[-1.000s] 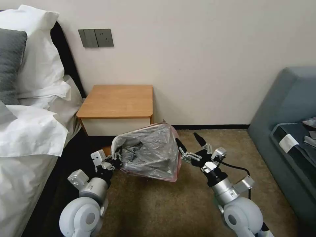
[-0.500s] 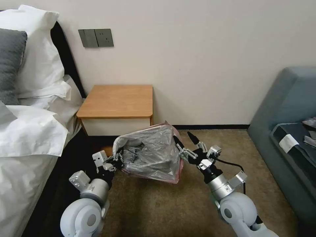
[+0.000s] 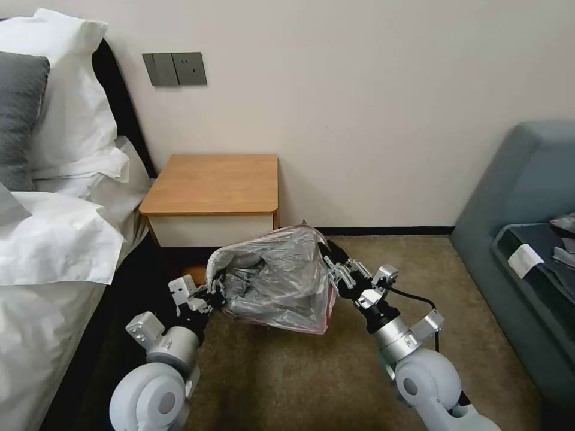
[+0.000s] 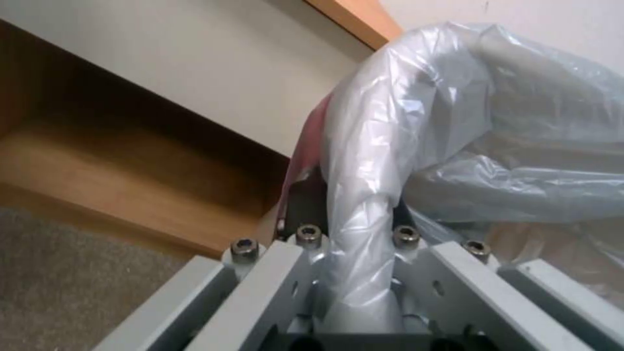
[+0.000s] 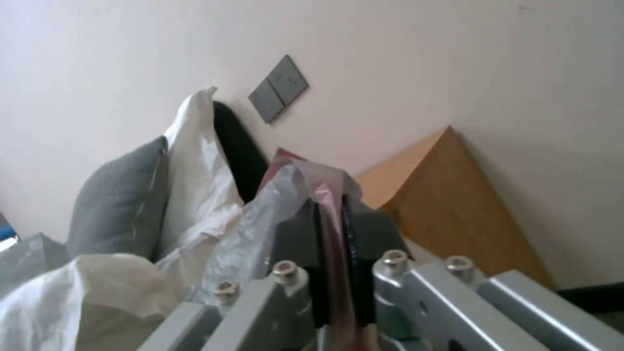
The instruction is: Pick up the garbage bag from the table and place it over the trash can.
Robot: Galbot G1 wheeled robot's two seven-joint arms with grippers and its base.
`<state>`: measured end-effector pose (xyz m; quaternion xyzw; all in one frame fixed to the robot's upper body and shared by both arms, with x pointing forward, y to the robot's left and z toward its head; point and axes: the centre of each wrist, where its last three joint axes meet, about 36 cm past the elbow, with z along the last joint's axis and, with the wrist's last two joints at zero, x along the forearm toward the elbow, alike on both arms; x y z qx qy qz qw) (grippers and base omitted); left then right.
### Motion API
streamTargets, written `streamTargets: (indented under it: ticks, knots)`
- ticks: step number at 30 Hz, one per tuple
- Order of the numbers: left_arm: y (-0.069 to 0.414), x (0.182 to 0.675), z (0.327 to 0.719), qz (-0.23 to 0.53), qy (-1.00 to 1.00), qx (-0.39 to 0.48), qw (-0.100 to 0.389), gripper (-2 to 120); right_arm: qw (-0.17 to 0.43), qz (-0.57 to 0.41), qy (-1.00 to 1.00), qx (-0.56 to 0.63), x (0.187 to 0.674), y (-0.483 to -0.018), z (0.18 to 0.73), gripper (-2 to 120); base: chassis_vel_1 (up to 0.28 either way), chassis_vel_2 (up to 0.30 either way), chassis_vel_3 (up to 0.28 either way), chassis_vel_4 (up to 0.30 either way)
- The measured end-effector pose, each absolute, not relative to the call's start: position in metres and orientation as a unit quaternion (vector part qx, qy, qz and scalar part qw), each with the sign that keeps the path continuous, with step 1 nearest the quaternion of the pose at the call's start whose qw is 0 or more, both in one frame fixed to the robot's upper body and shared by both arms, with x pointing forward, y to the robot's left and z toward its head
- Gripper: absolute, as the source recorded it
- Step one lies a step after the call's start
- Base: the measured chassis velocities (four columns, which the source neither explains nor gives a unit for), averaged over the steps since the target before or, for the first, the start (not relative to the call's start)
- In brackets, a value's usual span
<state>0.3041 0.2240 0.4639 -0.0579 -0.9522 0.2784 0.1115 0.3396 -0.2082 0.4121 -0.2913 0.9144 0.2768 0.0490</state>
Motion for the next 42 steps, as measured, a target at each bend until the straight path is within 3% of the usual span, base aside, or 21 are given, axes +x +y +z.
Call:
streamTargets:
  ticks: [12,23,34,36,42]
  knots:
    - [0.2231,0.3041,0.4617,0.276,-0.953,-0.061,0.112,2,0.049,0.318,0.905,-0.279,0.3398,-0.1997,0.42,3,0.0,0.0,0.0,0.0]
    - [0.2227,0.3042,0.4611,0.274,-0.953,-0.061,0.111,2,0.056,0.289,0.913,-0.283,0.3398,-0.2012,0.4183,3,0.0,0.0,0.0,0.0]
    - [0.2229,0.3049,0.4616,0.275,-0.954,-0.059,0.109,2,0.064,0.273,0.919,-0.278,0.3406,-0.2004,0.4173,44,0.0,0.0,0.0,0.0]
    - [0.2229,0.305,0.4611,0.275,-0.953,-0.058,0.11,2,0.066,0.273,0.918,-0.278,0.3403,-0.2001,0.4177,46,0.0,0.0,0.0,0.0]
    - [0.2227,0.305,0.4601,0.275,-0.953,-0.057,0.111,2,0.07,0.276,0.918,-0.277,0.3397,-0.1989,0.4199,32,0.0,0.0,0.0,0.0]
